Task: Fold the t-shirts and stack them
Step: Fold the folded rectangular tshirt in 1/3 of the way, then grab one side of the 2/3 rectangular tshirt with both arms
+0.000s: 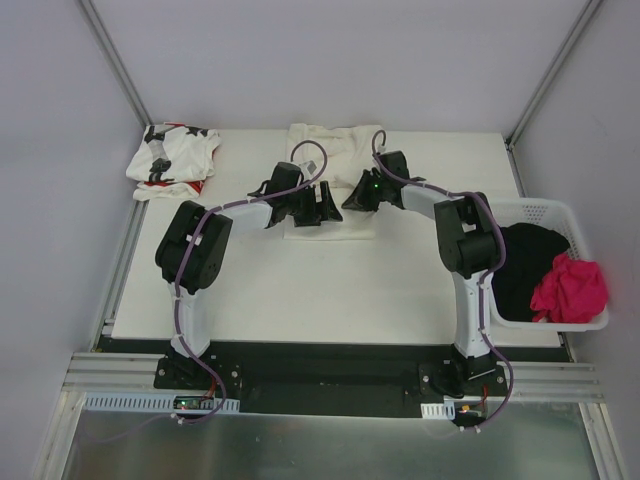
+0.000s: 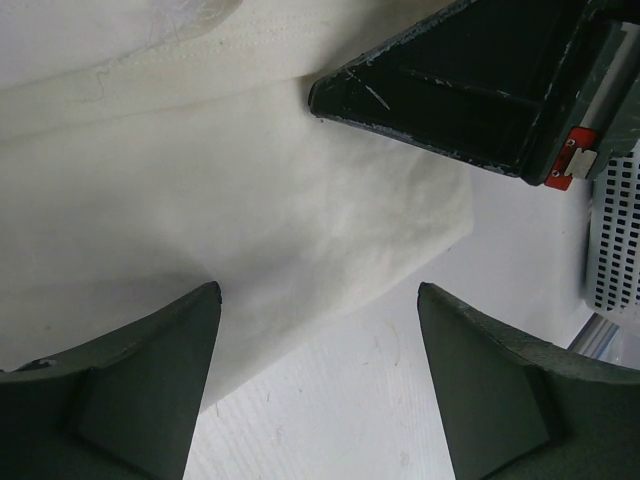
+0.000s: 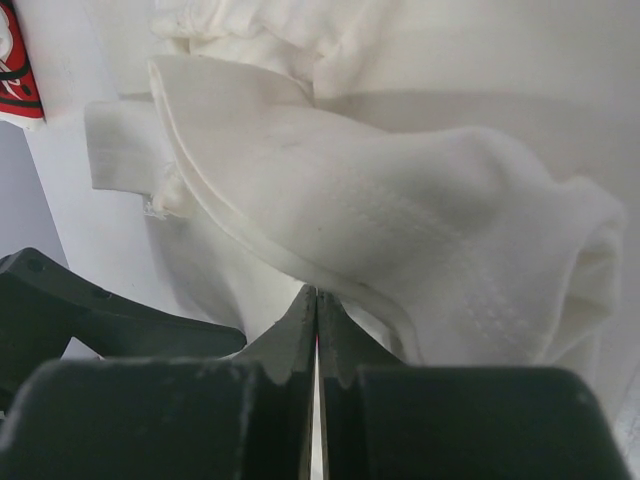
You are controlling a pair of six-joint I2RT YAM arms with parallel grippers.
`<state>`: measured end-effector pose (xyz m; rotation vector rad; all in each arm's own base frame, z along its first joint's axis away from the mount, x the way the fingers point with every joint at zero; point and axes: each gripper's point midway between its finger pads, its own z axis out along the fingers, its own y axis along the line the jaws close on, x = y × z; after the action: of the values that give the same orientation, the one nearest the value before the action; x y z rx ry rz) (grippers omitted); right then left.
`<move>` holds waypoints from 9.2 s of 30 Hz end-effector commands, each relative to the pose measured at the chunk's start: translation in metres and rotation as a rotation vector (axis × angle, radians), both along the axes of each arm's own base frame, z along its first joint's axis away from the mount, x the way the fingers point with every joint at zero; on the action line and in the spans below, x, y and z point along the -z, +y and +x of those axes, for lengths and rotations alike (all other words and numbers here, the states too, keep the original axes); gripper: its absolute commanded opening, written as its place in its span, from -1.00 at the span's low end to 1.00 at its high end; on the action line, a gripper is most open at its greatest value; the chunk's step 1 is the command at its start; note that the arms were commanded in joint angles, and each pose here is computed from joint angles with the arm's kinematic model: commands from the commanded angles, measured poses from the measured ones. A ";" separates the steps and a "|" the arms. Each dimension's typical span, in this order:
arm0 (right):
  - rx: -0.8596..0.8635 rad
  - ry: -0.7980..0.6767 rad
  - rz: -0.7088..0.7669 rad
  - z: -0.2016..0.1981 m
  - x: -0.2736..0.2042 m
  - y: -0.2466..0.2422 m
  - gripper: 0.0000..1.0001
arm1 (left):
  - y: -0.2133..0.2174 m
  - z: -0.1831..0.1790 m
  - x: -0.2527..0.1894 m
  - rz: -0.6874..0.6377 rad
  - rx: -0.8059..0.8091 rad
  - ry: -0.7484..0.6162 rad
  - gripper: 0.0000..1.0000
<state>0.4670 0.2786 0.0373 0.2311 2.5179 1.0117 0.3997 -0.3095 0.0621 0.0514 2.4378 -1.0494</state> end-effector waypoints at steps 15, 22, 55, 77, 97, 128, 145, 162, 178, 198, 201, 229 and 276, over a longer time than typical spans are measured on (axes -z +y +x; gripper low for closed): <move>0.052 -0.030 -0.015 0.071 -0.010 -0.011 -0.98 | -0.003 -0.009 0.007 -0.023 0.021 0.035 0.55; 0.100 -0.110 -0.026 0.112 -0.038 -0.030 -0.95 | -0.001 -0.015 0.016 -0.019 0.018 0.054 0.54; 0.005 -0.032 0.104 0.000 -0.055 -0.012 -0.94 | -0.006 0.011 -0.021 -0.017 0.030 -0.071 0.54; 0.057 -0.015 0.126 0.043 -0.032 -0.012 -0.94 | 0.039 0.096 0.002 -0.022 -0.061 -0.114 0.53; 0.065 0.006 0.118 0.045 -0.019 -0.013 -0.94 | 0.028 0.158 -0.043 -0.050 -0.049 -0.266 0.53; 0.173 -0.025 0.098 0.086 -0.025 -0.082 -0.82 | 0.066 0.086 -0.078 -0.081 -0.066 -0.321 0.53; 0.162 -0.019 0.026 -0.021 -0.046 -0.130 -0.17 | 0.097 0.006 -0.031 0.056 -0.028 -0.244 0.60; 0.076 0.054 -0.062 -0.084 -0.008 -0.111 -0.05 | 0.100 -0.018 -0.001 0.087 0.030 -0.174 0.63; 0.035 0.063 -0.072 -0.083 0.003 -0.087 -0.02 | 0.102 -0.029 0.019 0.125 0.017 -0.132 0.63; 0.033 0.071 -0.049 -0.071 0.006 -0.074 0.00 | 0.101 -0.030 0.023 0.127 0.032 -0.115 0.62; 0.029 0.081 -0.047 -0.072 0.009 -0.070 0.00 | 0.102 -0.033 0.025 0.129 0.029 -0.105 0.62; 0.033 0.077 0.004 -0.076 0.017 -0.056 -0.28 | 0.075 -0.040 0.032 0.067 0.072 -0.063 0.50; -0.071 0.156 -0.036 -0.229 0.018 -0.099 -0.99 | 0.084 -0.177 -0.003 0.066 0.007 -0.053 -1.00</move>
<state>0.2674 0.1858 0.0177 0.2717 2.6678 1.0071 0.2392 -0.2298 0.0570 0.1447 2.4228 -0.9834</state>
